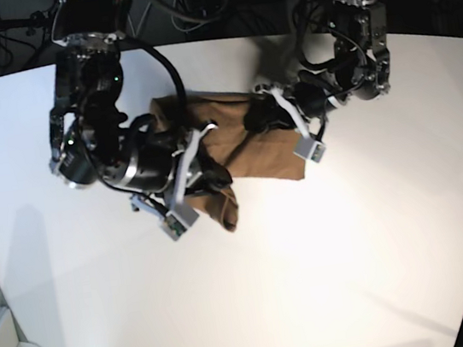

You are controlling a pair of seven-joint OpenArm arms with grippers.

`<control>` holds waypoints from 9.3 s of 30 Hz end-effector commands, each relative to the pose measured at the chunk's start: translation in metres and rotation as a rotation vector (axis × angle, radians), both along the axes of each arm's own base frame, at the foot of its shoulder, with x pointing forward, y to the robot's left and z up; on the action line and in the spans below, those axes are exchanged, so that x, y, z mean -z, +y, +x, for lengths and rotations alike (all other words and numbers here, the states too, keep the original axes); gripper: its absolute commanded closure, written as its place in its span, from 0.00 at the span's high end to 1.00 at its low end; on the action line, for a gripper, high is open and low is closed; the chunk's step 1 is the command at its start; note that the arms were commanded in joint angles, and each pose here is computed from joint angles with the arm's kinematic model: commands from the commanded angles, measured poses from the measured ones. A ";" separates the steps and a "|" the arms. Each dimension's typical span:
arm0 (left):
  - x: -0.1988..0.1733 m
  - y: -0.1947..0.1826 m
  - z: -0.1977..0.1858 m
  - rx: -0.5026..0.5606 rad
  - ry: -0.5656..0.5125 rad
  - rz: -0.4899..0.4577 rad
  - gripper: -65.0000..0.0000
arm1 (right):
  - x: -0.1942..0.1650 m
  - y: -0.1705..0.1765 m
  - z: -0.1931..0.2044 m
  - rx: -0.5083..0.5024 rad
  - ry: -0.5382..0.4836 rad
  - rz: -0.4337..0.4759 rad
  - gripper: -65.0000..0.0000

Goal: Fold the T-shirt properly

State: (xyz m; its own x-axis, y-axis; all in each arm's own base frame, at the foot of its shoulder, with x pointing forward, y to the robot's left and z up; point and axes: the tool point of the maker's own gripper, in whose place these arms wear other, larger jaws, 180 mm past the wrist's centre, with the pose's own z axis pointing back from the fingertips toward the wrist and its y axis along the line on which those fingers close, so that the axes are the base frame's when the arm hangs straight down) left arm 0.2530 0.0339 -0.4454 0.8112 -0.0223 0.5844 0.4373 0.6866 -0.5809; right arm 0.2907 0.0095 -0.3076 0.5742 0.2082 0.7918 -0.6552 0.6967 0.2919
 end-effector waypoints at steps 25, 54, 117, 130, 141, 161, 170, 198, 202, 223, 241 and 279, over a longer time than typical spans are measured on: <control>-0.043 -0.011 -0.005 0.118 -0.145 0.105 0.05 | -0.017 0.056 0.005 -0.118 -0.061 0.144 0.08; -0.011 0.100 -0.008 -0.112 -0.014 0.212 0.05 | -0.014 0.082 -0.015 -0.198 -0.049 0.161 0.09; 0.019 0.046 -0.071 0.238 0.073 0.256 0.05 | 0.082 -0.121 -0.002 -0.023 0.063 -0.210 0.10; 0.000 0.038 -0.004 0.189 -0.023 0.234 0.05 | 0.113 -0.118 -0.037 -0.008 0.164 -0.171 0.09; -0.074 0.136 0.088 -0.039 -0.135 0.380 0.05 | 0.099 -0.075 -0.082 -0.049 0.145 -0.077 0.10; 0.010 0.071 -0.019 0.251 0.091 0.441 0.05 | 0.064 -0.169 -0.017 0.049 -0.004 -0.266 0.09; 0.021 0.041 -0.011 0.236 0.067 0.449 0.05 | 0.057 -0.168 0.028 0.047 -0.032 -0.264 0.10; 0.011 0.003 0.091 0.077 -0.030 0.225 0.05 | 0.095 -0.068 -0.072 -0.090 0.108 -0.068 0.09; 0.009 -0.015 0.096 0.070 -0.041 0.181 0.05 | 0.099 -0.067 -0.081 -0.082 0.124 -0.056 0.09; 0.000 0.135 0.027 0.095 0.006 0.428 0.05 | 0.098 -0.163 -0.090 0.047 0.127 -0.219 0.09; -0.017 0.224 -0.145 -0.015 0.158 0.590 0.05 | 0.108 -0.238 -0.235 0.319 0.323 -0.512 0.08; 0.213 0.084 -0.221 -0.391 0.424 0.550 0.06 | 0.347 -0.188 -0.269 0.648 0.598 -0.447 0.47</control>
State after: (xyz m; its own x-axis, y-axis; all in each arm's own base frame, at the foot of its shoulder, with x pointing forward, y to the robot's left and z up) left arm 0.0398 0.1148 -0.6575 0.9670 0.1164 0.2265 -0.0750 0.9801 -0.1837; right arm 0.0282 -0.1731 -0.6545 0.9611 -0.0770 0.2654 0.0576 0.9951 0.0803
